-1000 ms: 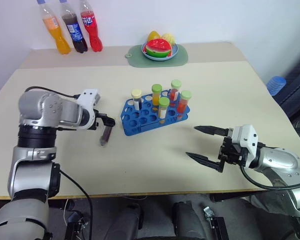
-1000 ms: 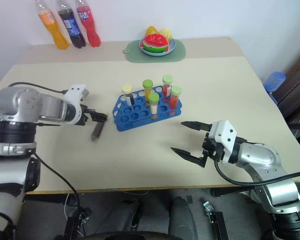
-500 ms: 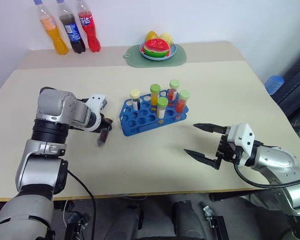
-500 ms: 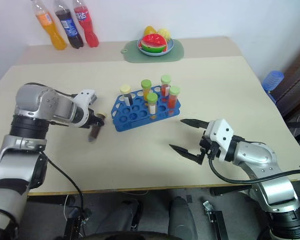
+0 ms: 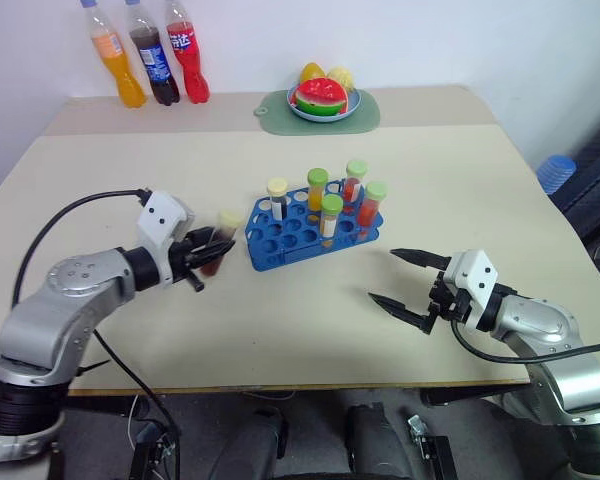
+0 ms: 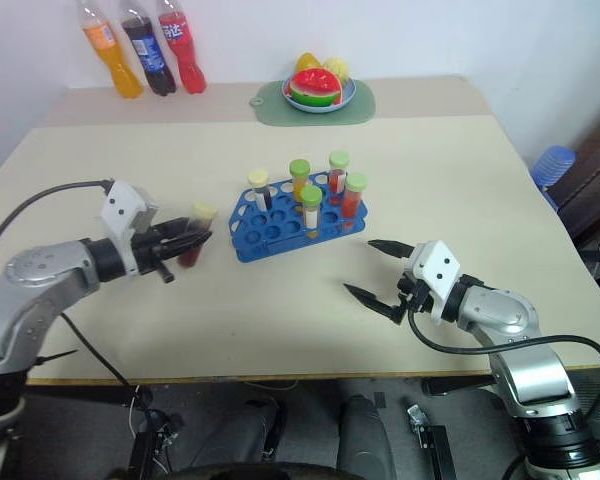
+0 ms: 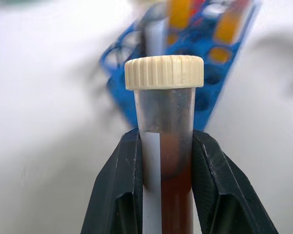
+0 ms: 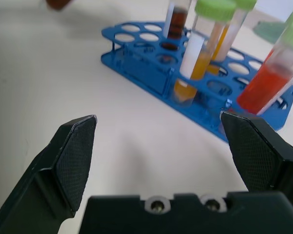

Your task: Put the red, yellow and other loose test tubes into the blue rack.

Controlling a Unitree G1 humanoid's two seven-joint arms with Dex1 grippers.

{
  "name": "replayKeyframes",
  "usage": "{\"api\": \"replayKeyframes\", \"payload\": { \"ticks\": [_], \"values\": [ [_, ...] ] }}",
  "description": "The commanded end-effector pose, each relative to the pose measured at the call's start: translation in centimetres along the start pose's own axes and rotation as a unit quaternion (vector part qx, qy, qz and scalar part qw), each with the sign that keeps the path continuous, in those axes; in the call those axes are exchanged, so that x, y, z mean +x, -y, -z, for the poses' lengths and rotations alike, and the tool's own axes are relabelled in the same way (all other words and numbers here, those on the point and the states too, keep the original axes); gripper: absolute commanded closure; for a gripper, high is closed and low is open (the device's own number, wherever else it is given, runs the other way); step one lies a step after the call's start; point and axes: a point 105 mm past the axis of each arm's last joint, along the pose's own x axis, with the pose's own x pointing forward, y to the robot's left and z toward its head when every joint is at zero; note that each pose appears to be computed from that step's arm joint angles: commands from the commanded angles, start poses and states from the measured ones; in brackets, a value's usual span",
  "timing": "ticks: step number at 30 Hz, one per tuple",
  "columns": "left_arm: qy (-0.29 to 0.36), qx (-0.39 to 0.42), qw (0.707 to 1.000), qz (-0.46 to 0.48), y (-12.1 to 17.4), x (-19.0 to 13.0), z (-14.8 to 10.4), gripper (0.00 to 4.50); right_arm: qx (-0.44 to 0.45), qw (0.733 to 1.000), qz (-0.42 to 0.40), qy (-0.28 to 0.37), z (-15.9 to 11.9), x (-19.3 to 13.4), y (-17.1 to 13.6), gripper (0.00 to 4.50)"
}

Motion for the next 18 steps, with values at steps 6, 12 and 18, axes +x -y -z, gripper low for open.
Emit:
{"api": "replayKeyframes", "payload": {
  "ticks": [6,12,18],
  "values": [
    [0.199,0.083,0.976,-0.03,1.3,2.0,-5.1,3.74,0.013,0.999,0.028,0.036,-0.7,-1.0,0.4,0.0],
    [0.219,0.092,0.971,-0.017,2.9,5.0,-3.8,3.74,0.014,0.998,0.029,0.055,-2.0,-2.1,-0.1,0.0],
    [0.234,0.066,0.97,-0.012,3.8,6.8,-2.5,3.74,0.016,0.998,0.041,0.052,-2.2,-3.2,-0.6,0.0]
  ]
}}
